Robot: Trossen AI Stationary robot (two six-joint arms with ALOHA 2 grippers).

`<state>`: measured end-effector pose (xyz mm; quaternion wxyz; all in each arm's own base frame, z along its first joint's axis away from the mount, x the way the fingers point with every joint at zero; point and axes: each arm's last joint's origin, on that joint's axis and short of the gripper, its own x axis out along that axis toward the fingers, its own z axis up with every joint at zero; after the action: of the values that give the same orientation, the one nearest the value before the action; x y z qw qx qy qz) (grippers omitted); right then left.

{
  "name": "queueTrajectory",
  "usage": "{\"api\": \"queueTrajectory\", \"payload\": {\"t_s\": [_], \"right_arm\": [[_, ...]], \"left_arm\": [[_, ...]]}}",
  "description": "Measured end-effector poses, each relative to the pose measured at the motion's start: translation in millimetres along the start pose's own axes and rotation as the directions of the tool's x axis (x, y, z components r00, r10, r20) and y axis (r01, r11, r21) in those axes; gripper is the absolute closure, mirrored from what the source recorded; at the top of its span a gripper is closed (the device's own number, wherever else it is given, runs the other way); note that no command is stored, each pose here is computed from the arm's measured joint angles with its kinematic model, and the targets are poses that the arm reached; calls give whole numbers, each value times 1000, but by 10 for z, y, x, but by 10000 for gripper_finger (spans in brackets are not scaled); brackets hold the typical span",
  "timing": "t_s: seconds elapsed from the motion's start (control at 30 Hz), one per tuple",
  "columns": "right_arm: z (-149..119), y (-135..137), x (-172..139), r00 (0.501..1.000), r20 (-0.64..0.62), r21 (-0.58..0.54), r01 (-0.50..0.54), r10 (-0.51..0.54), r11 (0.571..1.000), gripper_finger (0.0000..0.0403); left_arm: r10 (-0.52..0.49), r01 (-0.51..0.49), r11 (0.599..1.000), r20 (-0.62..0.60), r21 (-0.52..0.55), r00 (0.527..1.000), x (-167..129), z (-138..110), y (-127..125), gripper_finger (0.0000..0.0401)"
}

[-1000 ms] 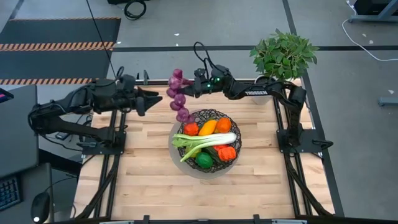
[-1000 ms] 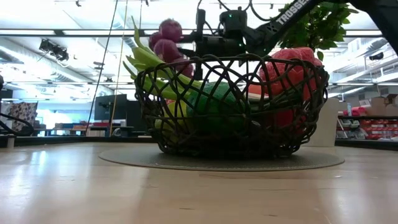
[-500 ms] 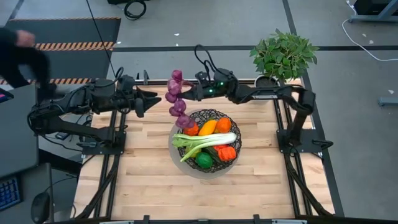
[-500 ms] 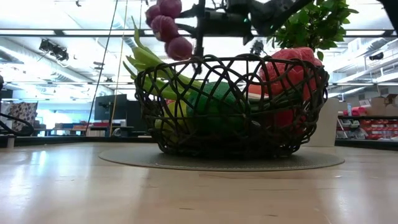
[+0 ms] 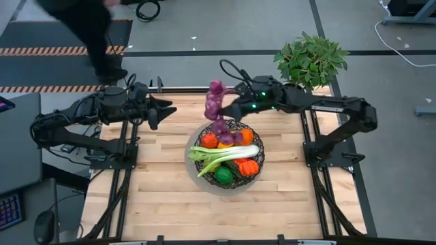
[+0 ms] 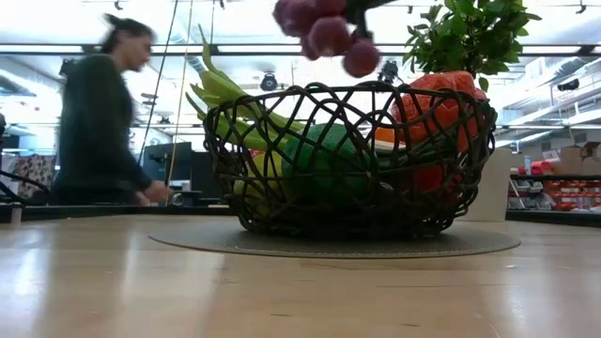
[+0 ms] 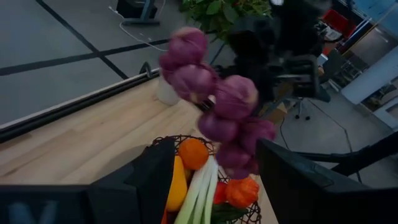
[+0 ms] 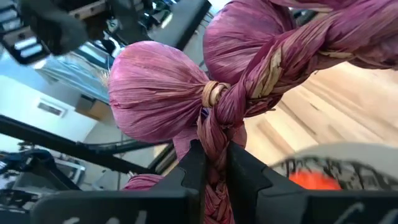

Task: Build produce basket
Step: Put the purple garlic into the black wire basket

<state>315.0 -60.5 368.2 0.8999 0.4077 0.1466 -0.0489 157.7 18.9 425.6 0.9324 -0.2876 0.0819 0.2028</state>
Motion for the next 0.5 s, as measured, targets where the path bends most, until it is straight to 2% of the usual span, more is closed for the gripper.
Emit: {"api": "queueTrajectory", "payload": {"t_s": [0.13,0.33,0.5], "right_arm": [[-182,149,-69,998,-43,37,42,-41,998,355],[-428,299,19,992,-120,111,44,-30,993,355],[-608,283,77,974,-199,169,146,-111,975,355]], "left_arm": [[10,-10,1000,3,8,1000,11,-3,2,170],[31,-31,1000,21,4,999,9,3,8,170],[31,-30,999,21,-17,999,9,4,7,170]]}}
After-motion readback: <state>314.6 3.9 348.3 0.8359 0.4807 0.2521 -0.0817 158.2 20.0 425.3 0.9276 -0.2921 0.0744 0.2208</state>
